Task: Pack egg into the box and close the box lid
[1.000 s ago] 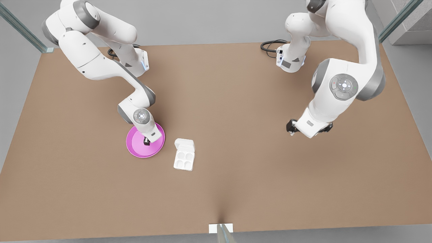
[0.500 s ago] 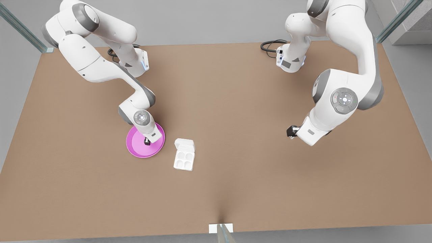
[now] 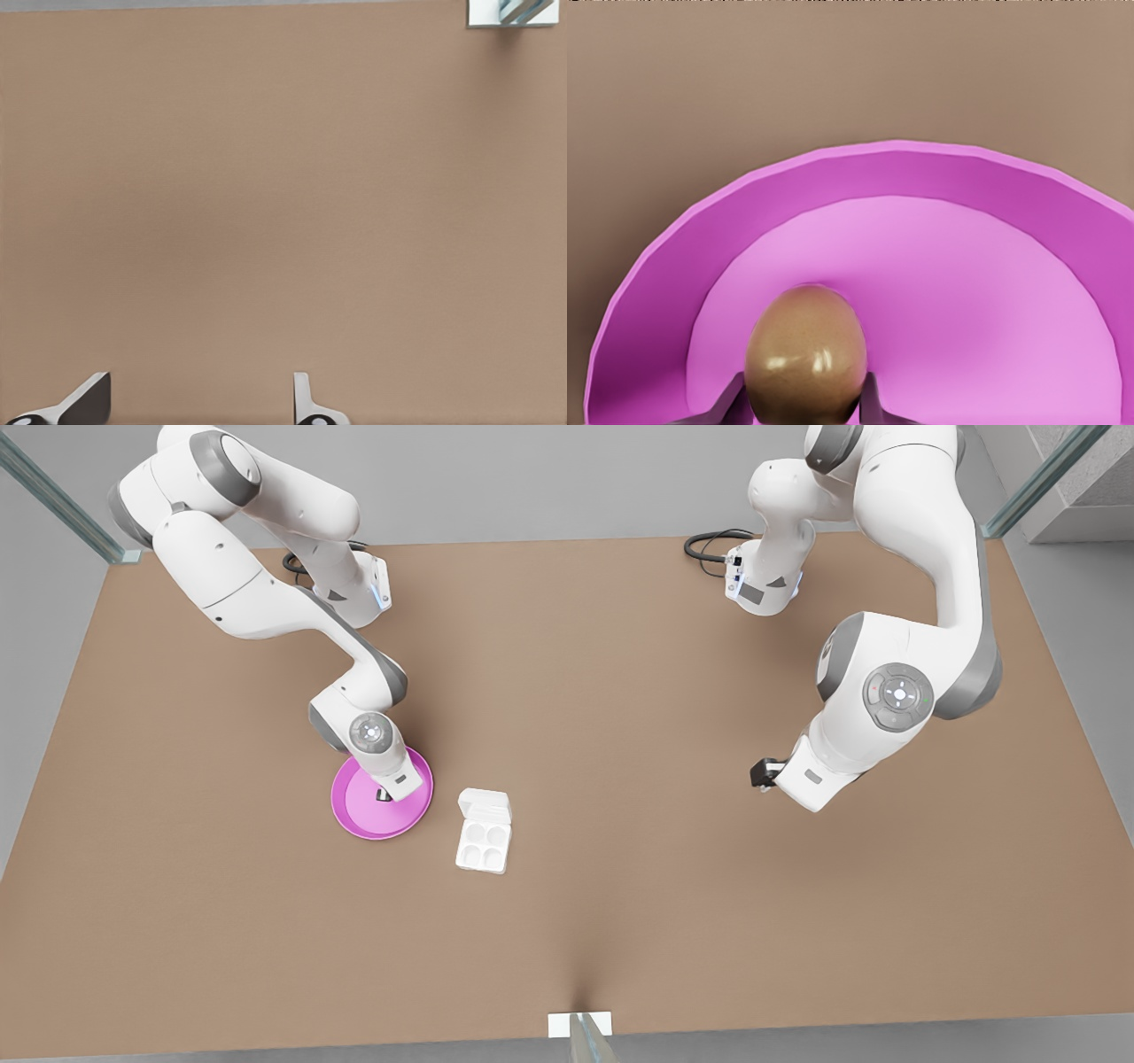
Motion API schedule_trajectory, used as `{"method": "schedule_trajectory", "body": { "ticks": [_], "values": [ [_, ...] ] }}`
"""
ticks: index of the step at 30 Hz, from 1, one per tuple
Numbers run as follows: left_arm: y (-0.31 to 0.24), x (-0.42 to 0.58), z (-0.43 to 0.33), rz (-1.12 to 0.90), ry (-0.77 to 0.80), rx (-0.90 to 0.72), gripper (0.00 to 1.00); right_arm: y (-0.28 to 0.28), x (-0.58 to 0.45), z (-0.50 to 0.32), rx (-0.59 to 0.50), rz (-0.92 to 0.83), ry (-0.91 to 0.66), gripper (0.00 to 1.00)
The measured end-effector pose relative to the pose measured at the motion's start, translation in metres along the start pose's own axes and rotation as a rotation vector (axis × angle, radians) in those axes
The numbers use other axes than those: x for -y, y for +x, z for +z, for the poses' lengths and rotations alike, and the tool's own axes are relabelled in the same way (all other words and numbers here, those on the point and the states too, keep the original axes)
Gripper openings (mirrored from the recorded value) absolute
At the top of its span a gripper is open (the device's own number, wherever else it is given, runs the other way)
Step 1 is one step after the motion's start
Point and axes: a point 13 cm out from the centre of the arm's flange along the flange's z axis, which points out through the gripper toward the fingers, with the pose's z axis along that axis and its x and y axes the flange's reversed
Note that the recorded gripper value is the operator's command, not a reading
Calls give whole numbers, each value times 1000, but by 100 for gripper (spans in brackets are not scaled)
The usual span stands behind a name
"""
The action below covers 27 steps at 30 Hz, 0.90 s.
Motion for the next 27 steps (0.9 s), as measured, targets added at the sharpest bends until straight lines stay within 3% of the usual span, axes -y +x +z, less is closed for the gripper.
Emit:
{"method": "schedule_trajectory", "body": {
  "ticks": [3, 14, 21, 27],
  "values": [
    [0, 0, 0, -2, -1, 0, 100, 0, 0, 0, 0, 5, -1, 46],
    [0, 1, 2, -6, -2, -3, 100, 4, 6, -18, -2, 22, 27, 42],
    [-1, -1, 5, -14, -1, -7, 100, -4, 11, -77, 18, 56, 81, 42],
    [-1, 0, 4, -18, 0, -5, 100, -81, 16, -148, 93, 64, 85, 42]
  ]
}}
